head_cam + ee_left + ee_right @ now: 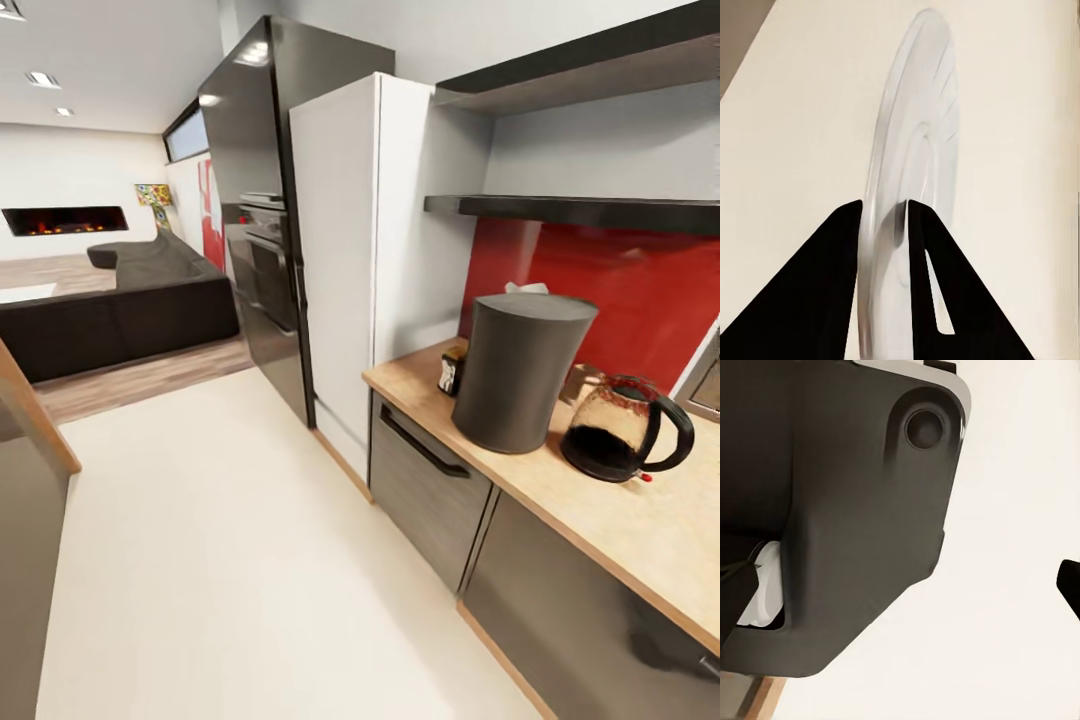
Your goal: Set up a coffee station on the kitchen countertop: keep the coffee maker on the countertop, move the bottle of coffee from the kitchen shelf to the counter next to the coffee maker, place a paper coffee filter on top of the coffee maker, put the saucer next to the coffee maker with the coffee cup on the saucer, and place the electric kettle next to the coffee maker.
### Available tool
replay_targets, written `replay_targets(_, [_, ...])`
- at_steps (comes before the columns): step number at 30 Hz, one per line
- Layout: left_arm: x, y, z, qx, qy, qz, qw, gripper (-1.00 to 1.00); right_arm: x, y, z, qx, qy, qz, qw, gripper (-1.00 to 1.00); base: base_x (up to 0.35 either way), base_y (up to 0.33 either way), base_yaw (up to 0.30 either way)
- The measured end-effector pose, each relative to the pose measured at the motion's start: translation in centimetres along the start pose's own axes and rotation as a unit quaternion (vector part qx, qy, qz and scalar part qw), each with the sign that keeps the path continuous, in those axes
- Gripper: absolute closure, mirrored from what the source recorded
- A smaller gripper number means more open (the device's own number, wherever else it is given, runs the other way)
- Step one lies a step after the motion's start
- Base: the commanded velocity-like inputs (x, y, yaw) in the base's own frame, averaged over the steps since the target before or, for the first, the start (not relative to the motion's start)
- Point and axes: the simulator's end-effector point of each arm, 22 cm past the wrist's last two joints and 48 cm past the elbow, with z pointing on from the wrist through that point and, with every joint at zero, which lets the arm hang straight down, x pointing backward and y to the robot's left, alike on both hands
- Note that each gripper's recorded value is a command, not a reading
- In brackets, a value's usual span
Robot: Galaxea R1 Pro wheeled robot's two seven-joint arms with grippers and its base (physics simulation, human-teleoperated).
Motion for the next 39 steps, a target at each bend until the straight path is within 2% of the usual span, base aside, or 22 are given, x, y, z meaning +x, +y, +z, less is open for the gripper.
replay_targets(39, [-0.01, -0.02, 0.02, 0.0, 0.0, 0.0, 1.0, 1.0, 0.0, 0.03, 0.0, -0.001, 0.0, 0.0, 1.0, -1.0, 0.256, 0.239, -0.264])
